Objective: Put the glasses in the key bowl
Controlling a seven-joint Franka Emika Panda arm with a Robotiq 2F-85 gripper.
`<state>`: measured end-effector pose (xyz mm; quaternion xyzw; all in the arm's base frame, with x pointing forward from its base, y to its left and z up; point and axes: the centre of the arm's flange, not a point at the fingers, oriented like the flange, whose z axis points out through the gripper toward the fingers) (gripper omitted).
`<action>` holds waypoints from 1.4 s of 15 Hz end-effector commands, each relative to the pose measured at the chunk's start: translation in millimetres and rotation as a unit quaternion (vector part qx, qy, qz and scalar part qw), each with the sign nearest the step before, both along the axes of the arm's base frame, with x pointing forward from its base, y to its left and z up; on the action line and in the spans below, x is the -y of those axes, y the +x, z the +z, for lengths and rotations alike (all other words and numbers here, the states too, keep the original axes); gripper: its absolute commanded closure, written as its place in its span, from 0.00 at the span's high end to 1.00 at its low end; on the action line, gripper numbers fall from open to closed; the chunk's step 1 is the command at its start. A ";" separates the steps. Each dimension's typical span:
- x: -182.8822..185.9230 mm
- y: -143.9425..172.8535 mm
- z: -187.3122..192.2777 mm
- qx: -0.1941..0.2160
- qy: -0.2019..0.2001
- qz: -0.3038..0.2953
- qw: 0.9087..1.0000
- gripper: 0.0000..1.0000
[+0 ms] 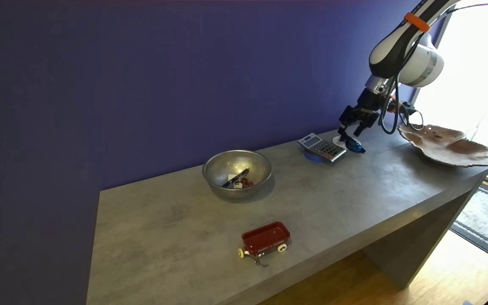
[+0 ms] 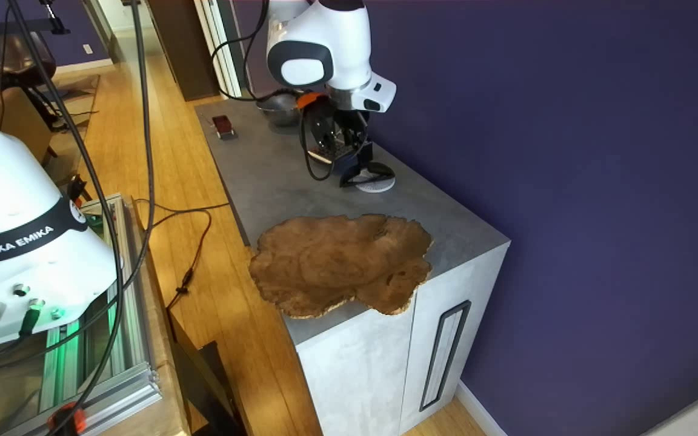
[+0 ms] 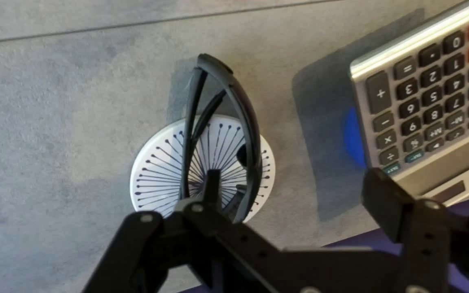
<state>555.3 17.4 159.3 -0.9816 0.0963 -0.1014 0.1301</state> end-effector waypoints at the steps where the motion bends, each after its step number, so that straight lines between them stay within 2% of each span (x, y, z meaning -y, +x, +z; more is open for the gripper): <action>1: 4.9 6.9 -12.2 0.010 0.000 -0.018 1.000 0.65; 2: 6.2 8.3 -14.5 0.014 -0.001 -0.024 1.000 0.55; 5: 8.6 13.6 -20.1 0.020 -0.003 -0.030 0.999 0.46; 7: 9.0 17.2 -24.2 0.028 -0.004 -0.034 0.999 0.33; 8: 9.7 19.8 -25.7 0.029 -0.007 -0.037 0.999 0.35; 10: 11.7 21.7 -28.4 0.029 -0.013 -0.040 0.999 0.29; 11: 13.5 21.6 -29.2 0.029 -0.016 -0.042 0.999 0.10; 12: 15.3 21.9 -29.5 0.029 -0.017 -0.043 0.998 0.02; 14: 18.9 17.4 -21.7 0.028 -0.023 -0.044 0.998 0.00; 16: 24.4 4.4 1.2 0.030 -0.025 -0.037 0.999 0.04; 19: 36.7 -25.3 51.7 0.035 0.001 0.036 0.999 0.04; 21: 44.8 -39.8 78.2 0.029 0.007 0.099 0.995 0.04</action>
